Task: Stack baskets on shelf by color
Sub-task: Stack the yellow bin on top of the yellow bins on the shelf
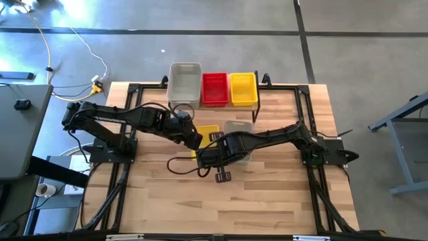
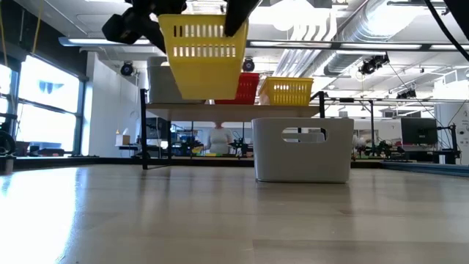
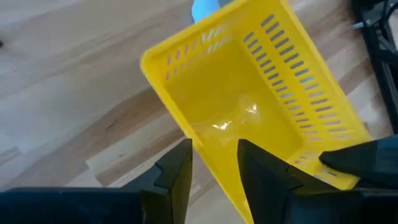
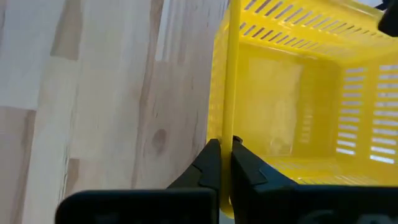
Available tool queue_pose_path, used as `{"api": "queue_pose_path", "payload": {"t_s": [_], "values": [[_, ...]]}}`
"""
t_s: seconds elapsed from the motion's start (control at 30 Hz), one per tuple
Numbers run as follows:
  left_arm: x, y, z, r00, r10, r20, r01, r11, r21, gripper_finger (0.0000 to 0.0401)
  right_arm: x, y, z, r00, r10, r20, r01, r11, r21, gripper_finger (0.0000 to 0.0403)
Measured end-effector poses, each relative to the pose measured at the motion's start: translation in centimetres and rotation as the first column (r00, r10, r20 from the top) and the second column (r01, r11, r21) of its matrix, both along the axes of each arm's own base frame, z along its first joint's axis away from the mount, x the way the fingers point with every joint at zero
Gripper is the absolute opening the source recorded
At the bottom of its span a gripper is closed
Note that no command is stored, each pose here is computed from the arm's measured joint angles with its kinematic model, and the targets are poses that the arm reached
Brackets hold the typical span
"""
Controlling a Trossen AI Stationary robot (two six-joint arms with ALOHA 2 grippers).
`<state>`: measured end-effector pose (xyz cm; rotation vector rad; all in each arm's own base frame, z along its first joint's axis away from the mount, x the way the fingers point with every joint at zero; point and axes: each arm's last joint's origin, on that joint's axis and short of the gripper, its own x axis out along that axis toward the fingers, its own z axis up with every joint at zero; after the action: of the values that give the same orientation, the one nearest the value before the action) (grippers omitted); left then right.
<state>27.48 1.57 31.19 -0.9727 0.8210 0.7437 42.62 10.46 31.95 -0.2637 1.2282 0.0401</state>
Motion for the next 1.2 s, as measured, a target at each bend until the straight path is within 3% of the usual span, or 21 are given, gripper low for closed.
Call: {"api": "queue_pose_path", "payload": {"t_s": [0.4, 0.7, 1.2], "values": [[0.2, 0.2, 1.2, 0.995, -0.101, 0.027, 0.101, 0.995, 0.011, 0.0119, -1.0, 1.8, 0.2, 1.000, -0.010, -0.008, 0.009, 0.998, -0.060, 0.0001], [0.2, 0.8, 1.3, 0.993, -0.115, 0.021, 0.113, 0.991, 0.068, 0.0119, -3.6, 1.6, 2.4, 0.999, -0.033, -0.032, 0.028, 0.989, -0.148, 0.0000], [-0.3, 4.5, 1.4, 0.998, -0.060, -0.023, 0.063, 0.981, 0.185, 0.0120, -7.8, -5.0, 9.7, 0.986, -0.081, 0.147, 0.117, 0.959, -0.257, 0.0000]]}}
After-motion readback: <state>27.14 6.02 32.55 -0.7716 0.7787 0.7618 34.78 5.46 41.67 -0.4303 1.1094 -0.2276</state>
